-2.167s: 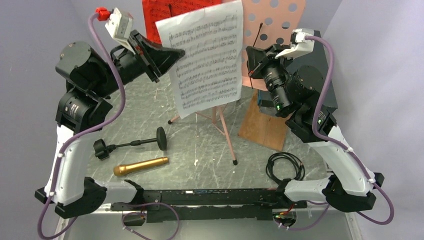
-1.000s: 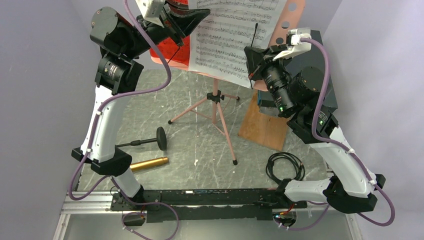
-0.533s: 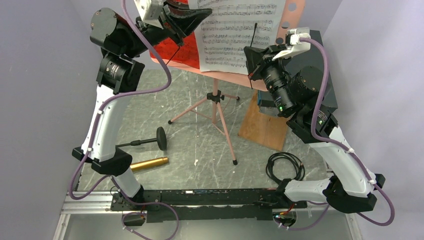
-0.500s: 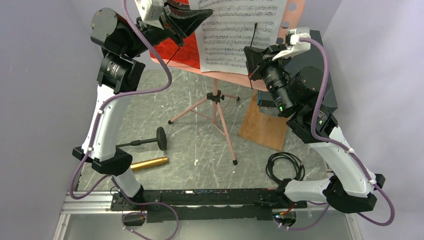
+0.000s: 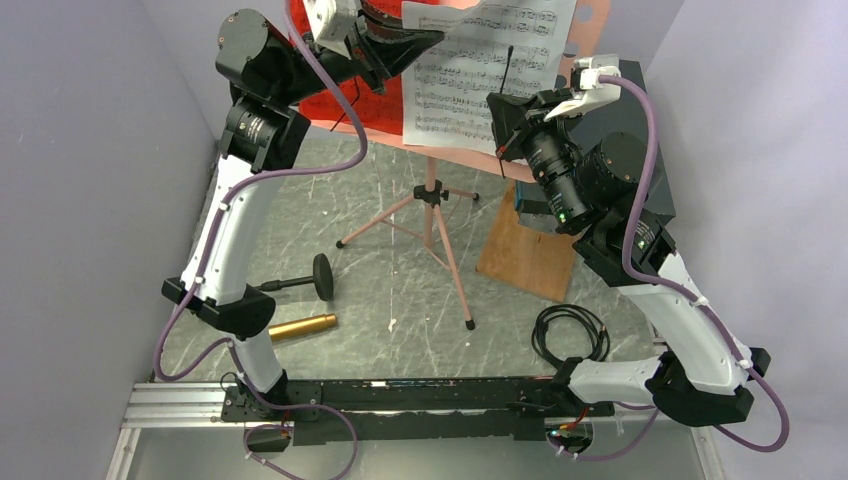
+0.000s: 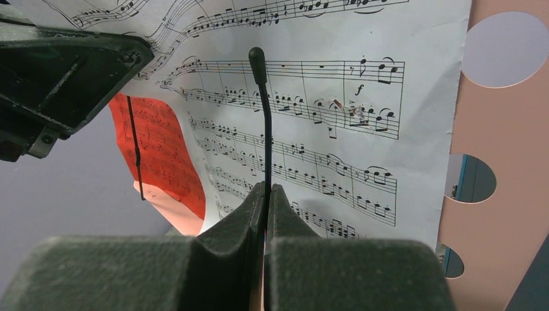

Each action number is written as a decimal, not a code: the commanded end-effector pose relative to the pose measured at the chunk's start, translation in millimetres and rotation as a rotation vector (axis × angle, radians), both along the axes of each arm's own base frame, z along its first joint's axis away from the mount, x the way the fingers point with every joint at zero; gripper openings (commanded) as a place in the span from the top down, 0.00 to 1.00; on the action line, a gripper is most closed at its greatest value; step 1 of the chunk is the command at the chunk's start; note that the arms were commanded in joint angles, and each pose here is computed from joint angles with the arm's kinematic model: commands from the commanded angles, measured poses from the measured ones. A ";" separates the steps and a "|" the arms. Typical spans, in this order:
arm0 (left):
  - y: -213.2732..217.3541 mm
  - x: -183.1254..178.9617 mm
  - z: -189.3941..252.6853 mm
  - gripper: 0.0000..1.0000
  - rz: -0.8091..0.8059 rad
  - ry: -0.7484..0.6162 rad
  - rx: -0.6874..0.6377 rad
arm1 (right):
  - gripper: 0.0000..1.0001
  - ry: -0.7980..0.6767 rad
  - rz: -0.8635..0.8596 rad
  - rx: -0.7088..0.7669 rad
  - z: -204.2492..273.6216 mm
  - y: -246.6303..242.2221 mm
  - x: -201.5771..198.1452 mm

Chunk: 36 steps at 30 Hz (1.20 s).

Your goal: Set up the instrument practice props

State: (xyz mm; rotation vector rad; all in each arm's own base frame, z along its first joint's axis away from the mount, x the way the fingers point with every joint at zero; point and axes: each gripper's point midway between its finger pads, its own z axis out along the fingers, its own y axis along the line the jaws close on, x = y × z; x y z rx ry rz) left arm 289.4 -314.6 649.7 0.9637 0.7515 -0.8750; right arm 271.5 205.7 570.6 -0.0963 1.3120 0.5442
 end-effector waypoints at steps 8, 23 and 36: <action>13.1 -25.9 30.7 1.00 -0.023 -0.076 -0.072 | 1.00 -0.102 0.086 0.028 32.2 2.6 -17.4; 14.9 -21.3 29.2 0.69 -0.007 -0.035 -0.100 | 0.64 -0.113 0.082 0.072 32.0 -14.8 -31.2; 39.3 -46.7 30.4 0.13 0.036 0.026 -0.136 | 0.36 -0.107 0.207 0.016 15.6 -33.3 -76.3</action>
